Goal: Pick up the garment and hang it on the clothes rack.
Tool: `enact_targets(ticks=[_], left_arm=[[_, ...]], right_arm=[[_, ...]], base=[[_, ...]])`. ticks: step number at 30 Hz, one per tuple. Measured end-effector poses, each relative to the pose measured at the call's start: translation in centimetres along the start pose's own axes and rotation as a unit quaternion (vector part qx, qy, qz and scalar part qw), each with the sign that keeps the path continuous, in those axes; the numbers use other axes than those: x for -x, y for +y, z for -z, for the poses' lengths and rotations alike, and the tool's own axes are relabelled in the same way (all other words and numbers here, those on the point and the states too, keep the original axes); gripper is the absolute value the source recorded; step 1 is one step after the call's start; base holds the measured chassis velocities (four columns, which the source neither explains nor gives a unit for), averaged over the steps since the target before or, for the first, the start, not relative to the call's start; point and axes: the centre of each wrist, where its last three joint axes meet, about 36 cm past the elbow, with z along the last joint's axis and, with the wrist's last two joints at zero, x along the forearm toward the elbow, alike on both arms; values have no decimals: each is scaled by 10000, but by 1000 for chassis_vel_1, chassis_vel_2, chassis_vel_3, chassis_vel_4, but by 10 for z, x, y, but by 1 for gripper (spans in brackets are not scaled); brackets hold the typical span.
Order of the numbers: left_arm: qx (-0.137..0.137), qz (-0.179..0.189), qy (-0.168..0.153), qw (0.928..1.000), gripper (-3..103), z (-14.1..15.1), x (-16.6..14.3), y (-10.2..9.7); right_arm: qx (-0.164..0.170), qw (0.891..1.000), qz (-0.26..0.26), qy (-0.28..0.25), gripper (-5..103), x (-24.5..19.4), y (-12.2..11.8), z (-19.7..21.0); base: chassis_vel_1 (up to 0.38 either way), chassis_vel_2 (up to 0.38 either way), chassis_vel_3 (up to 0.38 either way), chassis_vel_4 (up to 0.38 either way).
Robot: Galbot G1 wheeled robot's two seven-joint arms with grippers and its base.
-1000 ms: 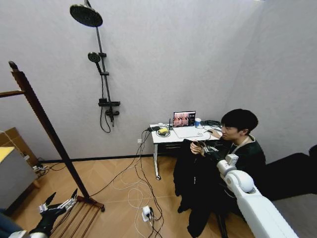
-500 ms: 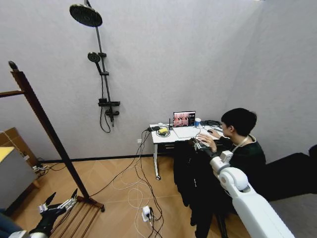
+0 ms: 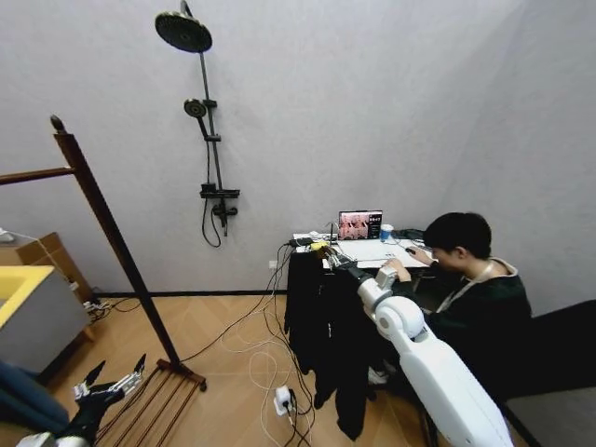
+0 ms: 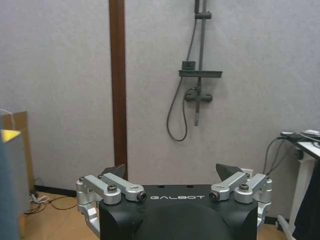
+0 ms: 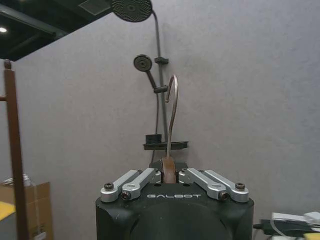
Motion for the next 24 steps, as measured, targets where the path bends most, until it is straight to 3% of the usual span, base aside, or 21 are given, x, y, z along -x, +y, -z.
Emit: enact_targets(ticks=[7, 12, 18, 24], left_arm=[[0, 0, 0, 10000, 100, 0, 0, 0], [0, 0, 1, 10000, 100, 0, 0, 0], [0, 0, 0, 10000, 100, 0, 0, 0], [0, 1, 1, 10000, 100, 0, 0, 0]], right_arm=[[265, 9985, 477, 13, 9, 18, 40, 12], [297, 9971, 702, 13, 9, 28, 55, 20], [230, 9960, 858, -35, 9, 45, 65, 29], [-75, 9938, 1099, -156, 9, 74, 71, 48]], base=[[99, 89, 103, 98], [116, 104, 125, 116], [131, 122, 128, 128], [126, 116, 135, 120]])
